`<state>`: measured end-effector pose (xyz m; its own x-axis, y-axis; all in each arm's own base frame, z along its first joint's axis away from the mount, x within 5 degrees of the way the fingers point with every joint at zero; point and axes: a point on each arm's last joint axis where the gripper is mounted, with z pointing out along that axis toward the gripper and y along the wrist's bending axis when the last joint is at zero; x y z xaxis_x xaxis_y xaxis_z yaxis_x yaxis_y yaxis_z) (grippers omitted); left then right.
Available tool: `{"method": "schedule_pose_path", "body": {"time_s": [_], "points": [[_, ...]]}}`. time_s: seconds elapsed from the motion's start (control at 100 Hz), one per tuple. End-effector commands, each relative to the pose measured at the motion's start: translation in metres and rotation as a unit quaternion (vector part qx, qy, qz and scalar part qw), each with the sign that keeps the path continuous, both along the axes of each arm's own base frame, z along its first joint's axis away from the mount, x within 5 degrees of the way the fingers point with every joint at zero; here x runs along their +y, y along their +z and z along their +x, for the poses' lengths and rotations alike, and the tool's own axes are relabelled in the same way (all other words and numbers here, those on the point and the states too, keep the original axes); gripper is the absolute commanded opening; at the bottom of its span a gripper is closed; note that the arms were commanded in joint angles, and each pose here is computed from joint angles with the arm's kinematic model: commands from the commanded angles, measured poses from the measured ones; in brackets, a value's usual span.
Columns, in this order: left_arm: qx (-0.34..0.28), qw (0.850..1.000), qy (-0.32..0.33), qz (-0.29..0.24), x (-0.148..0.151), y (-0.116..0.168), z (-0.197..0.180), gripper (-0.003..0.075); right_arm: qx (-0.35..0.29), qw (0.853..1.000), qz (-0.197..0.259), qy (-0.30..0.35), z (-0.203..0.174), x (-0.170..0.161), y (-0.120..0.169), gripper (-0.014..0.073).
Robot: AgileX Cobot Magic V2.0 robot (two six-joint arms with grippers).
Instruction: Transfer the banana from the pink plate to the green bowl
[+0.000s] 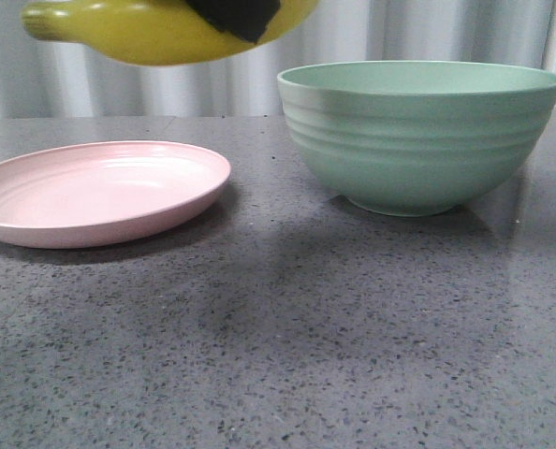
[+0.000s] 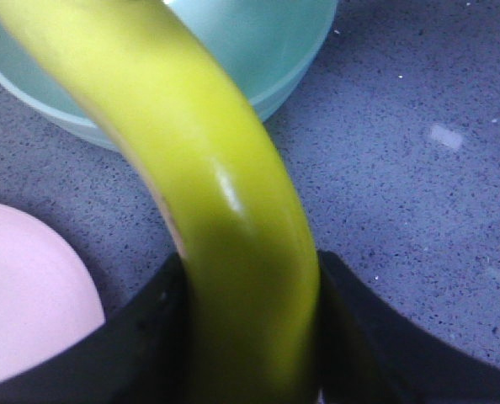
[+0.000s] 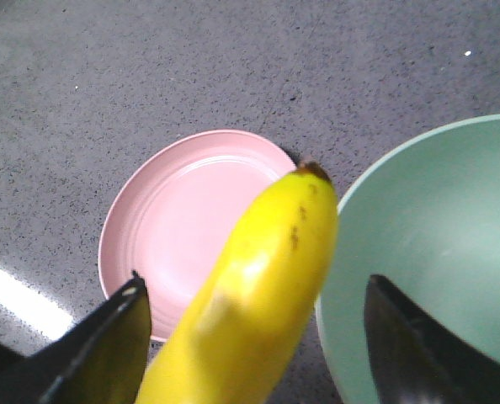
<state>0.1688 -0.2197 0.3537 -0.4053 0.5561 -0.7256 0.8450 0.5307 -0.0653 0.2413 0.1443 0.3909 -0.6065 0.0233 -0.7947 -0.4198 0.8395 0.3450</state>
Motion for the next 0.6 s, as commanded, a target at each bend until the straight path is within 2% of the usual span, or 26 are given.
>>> {"method": "schedule_pose_path", "body": {"time_s": [0.0, 0.31, 0.38, 0.45, 0.5, 0.55, 0.57, 0.59], "points": [[-0.037, 0.998, 0.003, -0.059, 0.0, 0.026, -0.004, -0.0018, -0.023, 0.999, 0.037, -0.001, 0.009, 0.007, 0.017, 0.0453], [-0.041, 0.997, 0.005, -0.064, -0.001, 0.027, -0.003, -0.0018, 0.006, 0.999, 0.035, -0.002, 0.025, 0.017, 0.002, 0.0433], [-0.043, 0.997, 0.005, -0.066, -0.001, 0.027, -0.003, -0.0013, 0.006, 0.999, 0.035, -0.002, 0.025, 0.017, 0.002, 0.0345], [-0.043, 0.997, 0.005, -0.066, -0.001, 0.027, -0.003, 0.0032, 0.007, 0.999, 0.035, -0.002, 0.025, 0.017, 0.002, 0.0194], [-0.043, 0.997, 0.005, -0.066, -0.001, 0.027, -0.003, 0.0099, 0.007, 0.999, 0.035, -0.002, 0.025, 0.017, 0.002, 0.006], [-0.043, 0.997, 0.005, -0.066, -0.001, 0.027, -0.003, 0.02, 0.007, 0.999, 0.035, -0.002, 0.025, 0.017, 0.002, -0.0048], [-0.043, 0.997, 0.005, -0.066, -0.001, 0.027, -0.003, 0.0228, 0.006, 0.999, 0.035, -0.002, 0.025, 0.017, 0.002, -0.0081], [-0.044, 0.997, 0.005, -0.067, -0.001, 0.028, -0.003, 0.027, 0.006, 0.999, 0.036, -0.002, 0.025, 0.017, 0.002, -0.0077]]}}
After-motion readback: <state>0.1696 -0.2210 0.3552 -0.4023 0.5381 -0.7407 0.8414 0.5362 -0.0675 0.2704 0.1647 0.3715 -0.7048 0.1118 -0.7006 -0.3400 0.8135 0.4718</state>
